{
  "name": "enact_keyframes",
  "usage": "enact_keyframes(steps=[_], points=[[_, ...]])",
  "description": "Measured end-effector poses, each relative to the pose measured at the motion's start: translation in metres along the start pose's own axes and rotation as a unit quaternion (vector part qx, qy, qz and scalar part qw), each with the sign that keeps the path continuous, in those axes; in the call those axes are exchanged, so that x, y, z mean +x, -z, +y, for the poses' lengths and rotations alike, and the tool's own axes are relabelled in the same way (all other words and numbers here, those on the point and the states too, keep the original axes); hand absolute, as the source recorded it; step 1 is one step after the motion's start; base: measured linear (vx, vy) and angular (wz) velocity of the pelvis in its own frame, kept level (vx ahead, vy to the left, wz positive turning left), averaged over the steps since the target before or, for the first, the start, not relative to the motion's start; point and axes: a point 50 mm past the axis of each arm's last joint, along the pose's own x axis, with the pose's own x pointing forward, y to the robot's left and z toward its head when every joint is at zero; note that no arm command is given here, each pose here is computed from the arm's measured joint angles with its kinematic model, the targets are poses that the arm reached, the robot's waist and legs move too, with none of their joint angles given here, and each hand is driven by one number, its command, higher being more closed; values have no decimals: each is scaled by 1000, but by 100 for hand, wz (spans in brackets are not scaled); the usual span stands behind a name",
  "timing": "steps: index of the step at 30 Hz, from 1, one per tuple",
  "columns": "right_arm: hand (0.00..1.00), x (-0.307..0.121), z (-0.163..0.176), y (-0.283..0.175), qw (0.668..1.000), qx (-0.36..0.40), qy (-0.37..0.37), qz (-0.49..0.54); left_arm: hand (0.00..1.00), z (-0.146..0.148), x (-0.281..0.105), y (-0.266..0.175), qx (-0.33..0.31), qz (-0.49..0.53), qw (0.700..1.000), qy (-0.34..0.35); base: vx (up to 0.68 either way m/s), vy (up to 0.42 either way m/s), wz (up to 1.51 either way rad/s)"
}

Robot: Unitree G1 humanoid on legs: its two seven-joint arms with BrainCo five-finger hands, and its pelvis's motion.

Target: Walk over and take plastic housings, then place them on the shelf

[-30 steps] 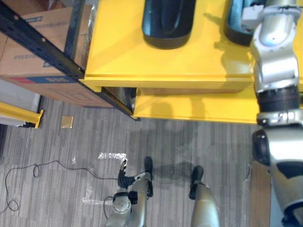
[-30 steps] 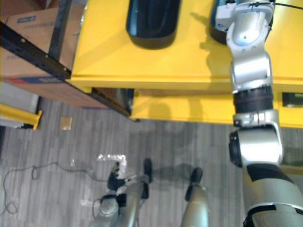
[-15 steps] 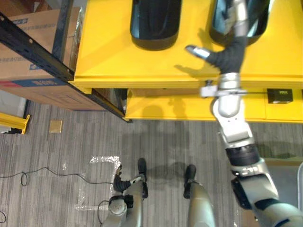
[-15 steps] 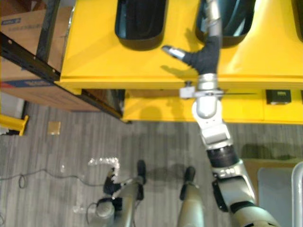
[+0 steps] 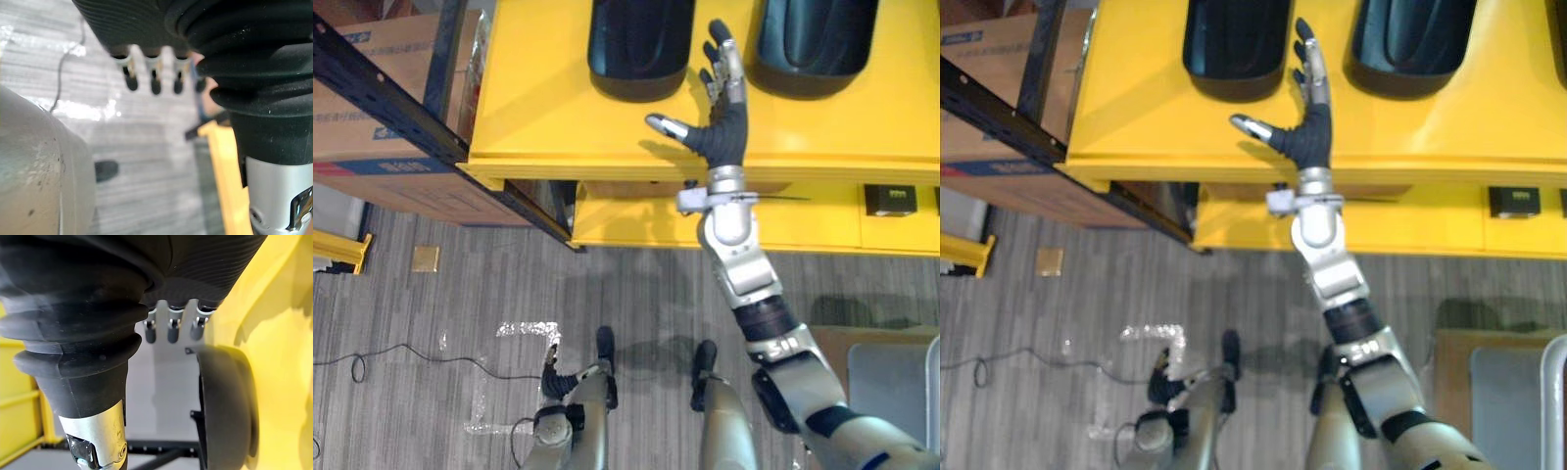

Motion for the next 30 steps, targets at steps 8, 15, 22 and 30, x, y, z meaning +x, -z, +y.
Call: enact_keyframes(steps=[8,15,22,30], points=[[0,7,-13,1,995,27,90,18,0,-4,-1,-5,-12,-9,1000,-2,0,0,1],[0,11,-21,6,989,36,138,42,0,-11,-2,-11,-30,-16,999,2,9,-2,0],[0,15,-20,4,988,38,144,39,0,-10,-2,-11,-31,-16,999,-7,17,-5,2],[0,17,-22,10,985,37,157,62,0,-11,-2,-15,-34,-23,999,-8,25,-6,1]])
